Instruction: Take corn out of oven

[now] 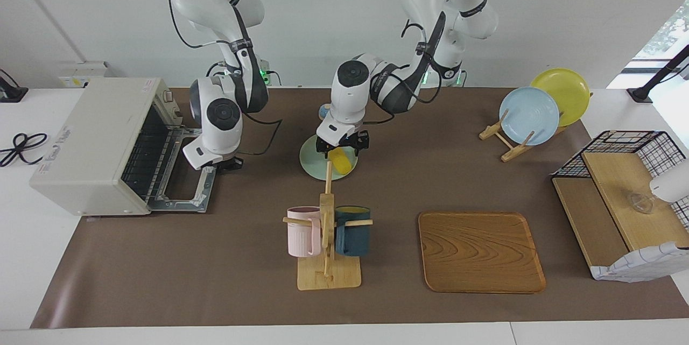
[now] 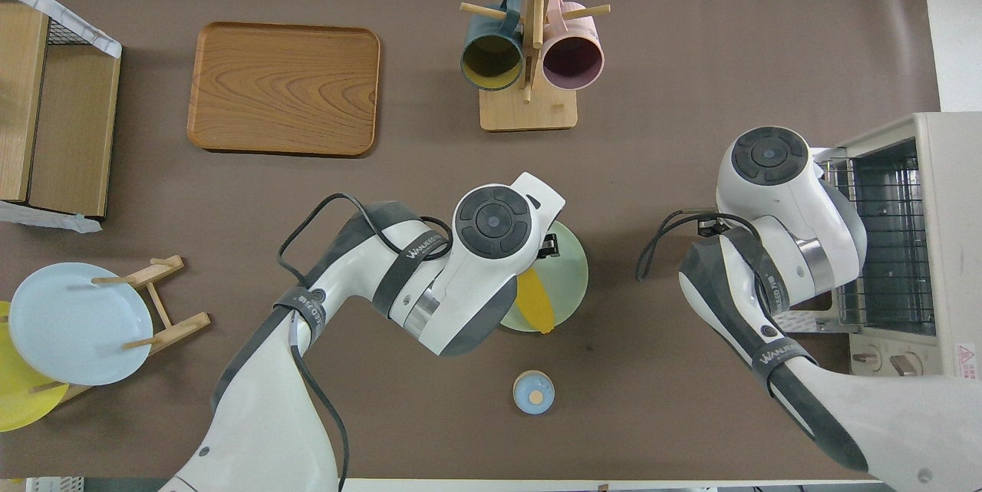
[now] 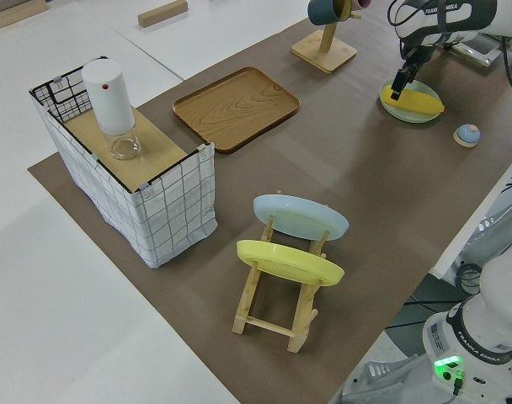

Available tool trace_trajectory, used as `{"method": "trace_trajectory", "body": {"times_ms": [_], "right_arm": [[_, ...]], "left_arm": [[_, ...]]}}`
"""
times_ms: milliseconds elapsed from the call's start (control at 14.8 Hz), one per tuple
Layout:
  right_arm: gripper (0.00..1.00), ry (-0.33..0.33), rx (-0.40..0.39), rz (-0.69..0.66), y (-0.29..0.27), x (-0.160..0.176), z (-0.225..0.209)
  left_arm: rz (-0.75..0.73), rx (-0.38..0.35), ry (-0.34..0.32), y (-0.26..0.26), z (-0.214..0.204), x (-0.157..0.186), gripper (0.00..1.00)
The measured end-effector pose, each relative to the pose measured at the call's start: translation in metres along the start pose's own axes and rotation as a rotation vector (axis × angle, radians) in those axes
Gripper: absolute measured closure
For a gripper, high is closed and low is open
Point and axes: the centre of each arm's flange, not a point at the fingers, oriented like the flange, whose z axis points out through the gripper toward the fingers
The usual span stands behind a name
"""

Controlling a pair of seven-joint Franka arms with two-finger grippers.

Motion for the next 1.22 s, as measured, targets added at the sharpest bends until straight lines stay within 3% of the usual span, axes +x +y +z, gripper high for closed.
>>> {"method": "trace_trajectory", "body": {"times_ms": [338,608,810,1013,1215], "right_arm": [[0.99,-0.018,-0.026,-0.062,0.011,-0.003,-0.034],[0.99,-0.003,-0.023,-0.088,0.073,-0.017,-0.093],[0.99,0.023,-0.010,-0.117,0.132,-0.024,-0.112],[0.99,0.027,-0.023,-0.133,0.169,-0.026,-0.112],[0.99,0.010,-0.022,-0.148,0.182,-0.031,-0.111]], "left_arm": [[-0.064,-0.010,0.011,0.003,0.010,0.000,0.00],[-0.146,-0.026,0.025,0.000,0.017,-0.001,0.04],[-0.176,-0.023,0.022,-0.001,0.020,-0.002,0.12],[-0.184,-0.025,0.024,-0.001,0.019,-0.002,0.48],[-0.192,-0.020,0.022,-0.003,0.013,0.003,0.48]]}}
